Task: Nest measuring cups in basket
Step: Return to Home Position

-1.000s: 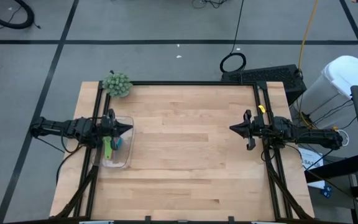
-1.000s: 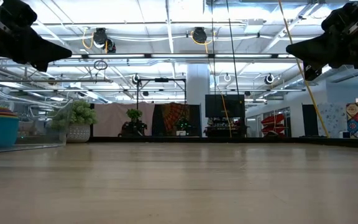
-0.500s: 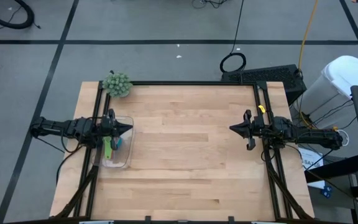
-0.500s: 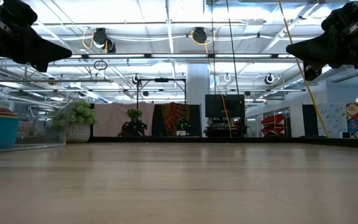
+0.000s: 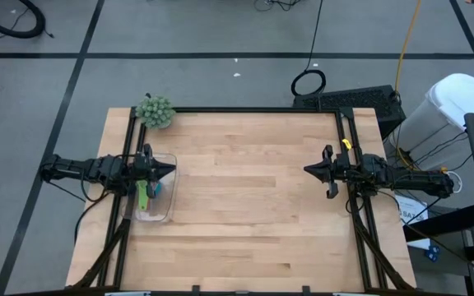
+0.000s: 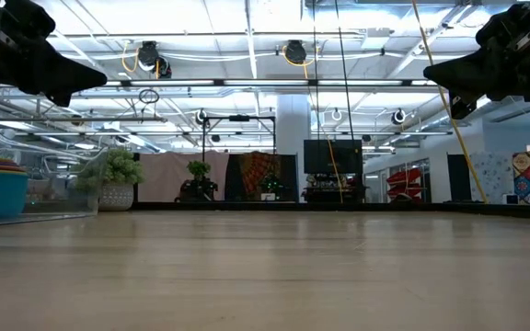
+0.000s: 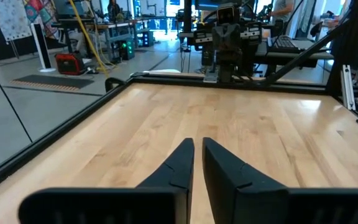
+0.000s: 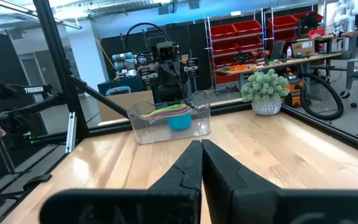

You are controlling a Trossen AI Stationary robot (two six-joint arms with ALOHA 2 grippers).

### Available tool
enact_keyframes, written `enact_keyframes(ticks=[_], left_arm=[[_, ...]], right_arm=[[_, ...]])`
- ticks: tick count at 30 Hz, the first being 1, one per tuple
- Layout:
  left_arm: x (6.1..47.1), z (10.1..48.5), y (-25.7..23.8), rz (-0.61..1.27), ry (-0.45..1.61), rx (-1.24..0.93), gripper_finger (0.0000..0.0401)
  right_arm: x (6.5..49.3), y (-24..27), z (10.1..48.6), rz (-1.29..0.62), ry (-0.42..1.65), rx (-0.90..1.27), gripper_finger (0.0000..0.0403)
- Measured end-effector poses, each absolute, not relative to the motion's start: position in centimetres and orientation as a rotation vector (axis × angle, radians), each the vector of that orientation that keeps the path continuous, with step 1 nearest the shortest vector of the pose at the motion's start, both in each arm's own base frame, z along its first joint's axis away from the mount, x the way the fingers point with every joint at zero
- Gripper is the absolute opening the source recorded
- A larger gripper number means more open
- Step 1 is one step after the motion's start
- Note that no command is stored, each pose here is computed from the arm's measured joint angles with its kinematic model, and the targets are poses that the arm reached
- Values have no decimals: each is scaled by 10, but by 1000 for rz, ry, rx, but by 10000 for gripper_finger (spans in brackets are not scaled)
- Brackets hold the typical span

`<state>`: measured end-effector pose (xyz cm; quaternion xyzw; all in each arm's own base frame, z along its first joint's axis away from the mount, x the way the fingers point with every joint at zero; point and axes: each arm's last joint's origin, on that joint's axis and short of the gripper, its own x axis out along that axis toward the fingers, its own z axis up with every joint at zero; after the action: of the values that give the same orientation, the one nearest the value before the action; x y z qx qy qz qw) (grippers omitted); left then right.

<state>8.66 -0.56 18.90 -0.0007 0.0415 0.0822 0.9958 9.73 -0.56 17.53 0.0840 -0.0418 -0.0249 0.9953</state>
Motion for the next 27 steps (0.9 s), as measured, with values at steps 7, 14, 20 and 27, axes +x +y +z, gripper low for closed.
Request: enact_keyframes(ticks=[7, 14, 20, 27], left_arm=[[87, 189, -6, 165, 83, -1, 42], [87, 189, -6, 165, 83, -1, 42], [87, 189, -6, 165, 83, -1, 42], [87, 189, -6, 164, 83, -1, 42]], right_arm=[[97, -6, 175, -50, -84, 169, 0], [97, -6, 175, -50, -83, 168, 0], [97, -6, 175, -50, -84, 168, 0], [97, -6, 175, -50, -83, 168, 0]])
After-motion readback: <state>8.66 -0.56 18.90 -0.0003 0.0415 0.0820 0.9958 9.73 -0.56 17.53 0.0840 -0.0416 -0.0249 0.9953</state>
